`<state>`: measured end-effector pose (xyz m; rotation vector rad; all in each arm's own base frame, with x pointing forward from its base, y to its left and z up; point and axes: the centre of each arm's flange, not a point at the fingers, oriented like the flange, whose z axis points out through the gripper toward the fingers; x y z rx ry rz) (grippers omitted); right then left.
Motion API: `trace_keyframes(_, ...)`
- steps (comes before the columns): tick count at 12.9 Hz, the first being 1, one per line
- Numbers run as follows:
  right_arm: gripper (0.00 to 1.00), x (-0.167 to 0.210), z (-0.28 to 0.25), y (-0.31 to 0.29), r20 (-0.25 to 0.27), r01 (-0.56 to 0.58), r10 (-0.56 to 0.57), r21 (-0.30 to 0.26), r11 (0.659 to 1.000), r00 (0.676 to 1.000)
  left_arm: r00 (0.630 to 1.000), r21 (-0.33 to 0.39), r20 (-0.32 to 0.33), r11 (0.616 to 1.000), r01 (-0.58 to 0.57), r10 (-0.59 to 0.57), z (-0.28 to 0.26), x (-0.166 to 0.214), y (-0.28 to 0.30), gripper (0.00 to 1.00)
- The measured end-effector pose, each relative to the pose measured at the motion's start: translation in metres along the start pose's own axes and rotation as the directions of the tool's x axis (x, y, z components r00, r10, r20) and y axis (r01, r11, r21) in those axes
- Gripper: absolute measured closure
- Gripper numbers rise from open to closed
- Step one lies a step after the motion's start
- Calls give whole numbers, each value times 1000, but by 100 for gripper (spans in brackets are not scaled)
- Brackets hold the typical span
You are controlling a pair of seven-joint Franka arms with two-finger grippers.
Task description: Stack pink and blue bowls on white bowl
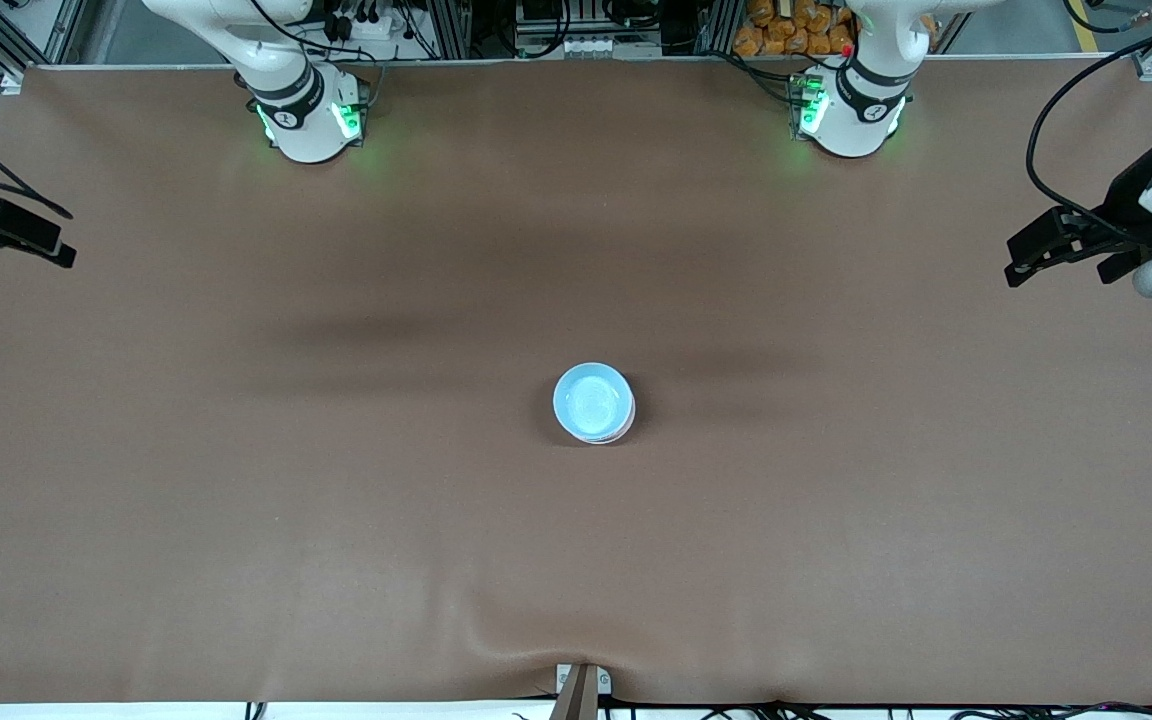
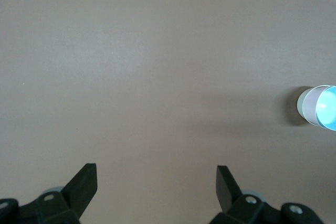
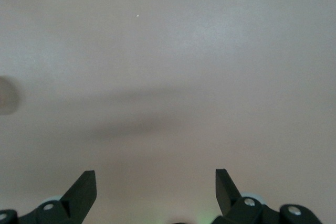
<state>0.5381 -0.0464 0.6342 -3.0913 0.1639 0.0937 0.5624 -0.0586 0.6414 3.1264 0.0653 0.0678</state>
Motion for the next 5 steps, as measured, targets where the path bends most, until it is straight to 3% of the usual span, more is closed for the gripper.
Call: trace_keyframes(5, 0, -4, -1, -4, 6, -44, 44, -8, 999, 999, 1000, 0, -1, 1000, 1, -1, 0, 0, -1, 0)
